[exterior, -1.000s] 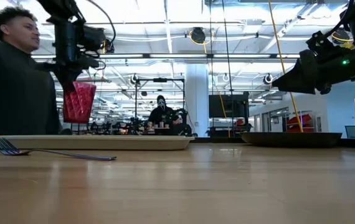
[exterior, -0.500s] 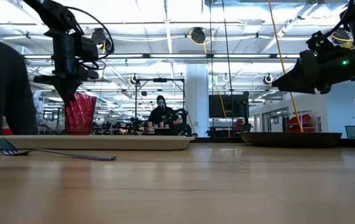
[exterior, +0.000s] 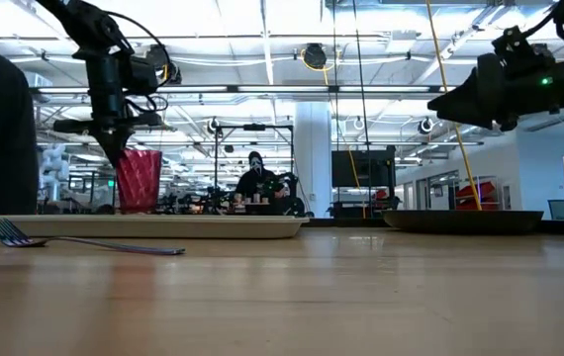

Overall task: Pick and place plate/cup/fork/spoon on tray
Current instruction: Put the red cup on the top left of the gray tray

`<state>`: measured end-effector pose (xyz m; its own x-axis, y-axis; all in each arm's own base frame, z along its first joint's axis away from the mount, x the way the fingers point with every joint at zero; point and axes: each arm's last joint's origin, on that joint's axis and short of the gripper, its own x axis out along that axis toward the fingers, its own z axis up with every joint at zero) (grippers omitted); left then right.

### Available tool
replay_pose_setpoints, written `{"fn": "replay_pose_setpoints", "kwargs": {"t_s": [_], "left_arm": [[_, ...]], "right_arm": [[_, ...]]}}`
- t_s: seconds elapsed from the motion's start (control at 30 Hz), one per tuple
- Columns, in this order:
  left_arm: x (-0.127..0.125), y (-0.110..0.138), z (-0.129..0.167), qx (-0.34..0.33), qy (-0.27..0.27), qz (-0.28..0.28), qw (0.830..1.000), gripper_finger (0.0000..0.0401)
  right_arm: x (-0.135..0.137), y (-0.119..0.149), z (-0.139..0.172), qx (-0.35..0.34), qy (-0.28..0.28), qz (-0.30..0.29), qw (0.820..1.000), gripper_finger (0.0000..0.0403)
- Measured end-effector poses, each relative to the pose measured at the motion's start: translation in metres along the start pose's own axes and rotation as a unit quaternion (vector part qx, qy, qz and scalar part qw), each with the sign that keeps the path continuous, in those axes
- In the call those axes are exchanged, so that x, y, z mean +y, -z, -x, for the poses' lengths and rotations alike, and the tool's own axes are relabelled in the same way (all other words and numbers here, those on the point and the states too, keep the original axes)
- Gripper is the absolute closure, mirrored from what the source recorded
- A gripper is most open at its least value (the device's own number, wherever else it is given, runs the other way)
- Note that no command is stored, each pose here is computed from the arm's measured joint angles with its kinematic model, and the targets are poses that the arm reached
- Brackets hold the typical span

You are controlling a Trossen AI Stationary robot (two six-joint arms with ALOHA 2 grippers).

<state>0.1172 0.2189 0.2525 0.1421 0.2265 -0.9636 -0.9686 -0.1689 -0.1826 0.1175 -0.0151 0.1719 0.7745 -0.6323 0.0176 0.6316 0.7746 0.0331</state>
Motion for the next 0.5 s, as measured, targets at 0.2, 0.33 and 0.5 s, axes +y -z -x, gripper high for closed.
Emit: {"fn": "replay_pose_setpoints", "kwargs": {"t_s": [0.2, 0.33, 0.5], "left_arm": [[0.000, -0.003, 0.000, -0.009, 0.007, 0.053, 0.999, 0.0394], [0.001, -0.002, 0.000, -0.005, 0.003, 0.060, 0.998, 0.0391], [0.008, 0.016, 0.002, 0.065, -0.064, 0.040, 0.995, 0.0394]], "right_arm": [[0.000, 0.003, 0.000, 0.012, -0.009, 0.007, 1.000, 0.0172], [0.000, 0.003, 0.000, 0.013, -0.008, 0.008, 1.000, 0.0172], [0.000, 0.003, 0.000, 0.013, -0.009, 0.011, 1.000, 0.0172]]}}
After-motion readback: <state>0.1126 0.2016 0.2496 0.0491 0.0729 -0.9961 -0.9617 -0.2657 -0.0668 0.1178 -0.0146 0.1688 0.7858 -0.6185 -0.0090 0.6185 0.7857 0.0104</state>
